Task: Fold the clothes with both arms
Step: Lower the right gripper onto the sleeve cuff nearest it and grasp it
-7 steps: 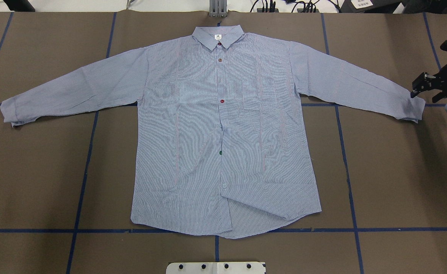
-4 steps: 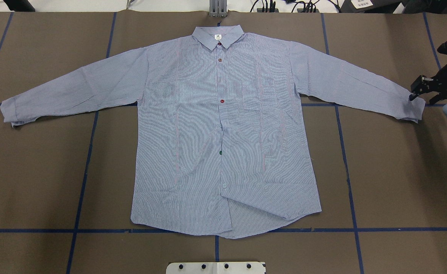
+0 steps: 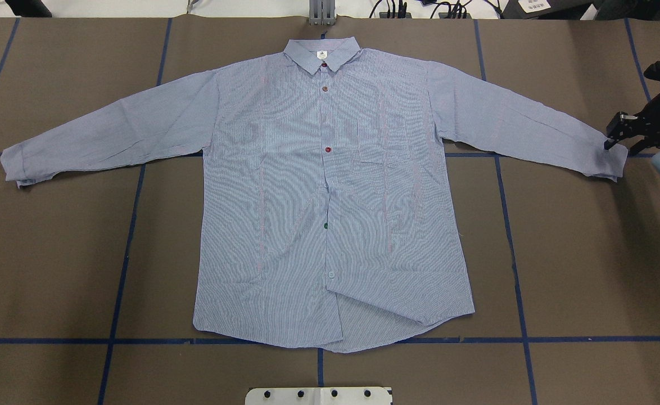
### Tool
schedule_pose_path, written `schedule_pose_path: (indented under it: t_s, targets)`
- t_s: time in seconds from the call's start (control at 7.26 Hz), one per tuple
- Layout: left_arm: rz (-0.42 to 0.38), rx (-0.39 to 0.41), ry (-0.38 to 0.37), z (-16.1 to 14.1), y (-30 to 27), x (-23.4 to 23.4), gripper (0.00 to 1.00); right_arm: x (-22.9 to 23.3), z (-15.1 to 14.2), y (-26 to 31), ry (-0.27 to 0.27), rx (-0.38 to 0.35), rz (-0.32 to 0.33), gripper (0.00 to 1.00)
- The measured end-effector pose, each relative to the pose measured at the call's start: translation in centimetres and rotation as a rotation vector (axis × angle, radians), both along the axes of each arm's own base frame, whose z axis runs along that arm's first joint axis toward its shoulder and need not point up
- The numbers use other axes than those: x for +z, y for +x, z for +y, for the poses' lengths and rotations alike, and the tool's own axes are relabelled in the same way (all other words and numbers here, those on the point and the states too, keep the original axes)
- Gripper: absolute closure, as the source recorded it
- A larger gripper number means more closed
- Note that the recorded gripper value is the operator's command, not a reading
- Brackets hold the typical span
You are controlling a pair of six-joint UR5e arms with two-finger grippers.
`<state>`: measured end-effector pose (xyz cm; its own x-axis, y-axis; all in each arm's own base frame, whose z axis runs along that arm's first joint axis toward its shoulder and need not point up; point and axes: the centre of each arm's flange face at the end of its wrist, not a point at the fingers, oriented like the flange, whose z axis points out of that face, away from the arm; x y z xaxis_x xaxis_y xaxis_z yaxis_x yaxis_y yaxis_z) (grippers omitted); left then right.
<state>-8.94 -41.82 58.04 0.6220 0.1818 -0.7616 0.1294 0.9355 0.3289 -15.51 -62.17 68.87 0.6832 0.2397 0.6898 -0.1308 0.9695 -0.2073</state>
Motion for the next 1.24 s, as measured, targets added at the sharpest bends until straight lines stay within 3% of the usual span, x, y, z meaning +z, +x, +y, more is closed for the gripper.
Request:
schedule_pose_path:
  t_s: [0.14,0.28,0.41,0.83,1.24]
  targets:
    - [0.0,0.0,0.001,0.0,0.0,0.0,0.01,0.1,0.0,0.0,0.0,0.0,0.0,0.65]
    - [0.0,0.0,0.001,-0.1,0.0,-0.1,0.01,0.1,0.1,0.0,-0.002,0.0,0.001,0.9]
    - [0.0,0.0,0.002,-0.1,0.0,-0.1,0.01,0.2,0.2,0.1,-0.003,0.0,0.0,1.0]
    - [-0.001,-0.002,0.006,-0.1,-0.1,-0.5,0.01,-0.1,0.1,0.1,0.0,0.001,-0.008,1.0]
    - [0.008,-0.02,0.004,0.2,0.0,-1.9,0.01,-8.8,-1.3,-0.3,0.097,0.053,-0.064,1.0]
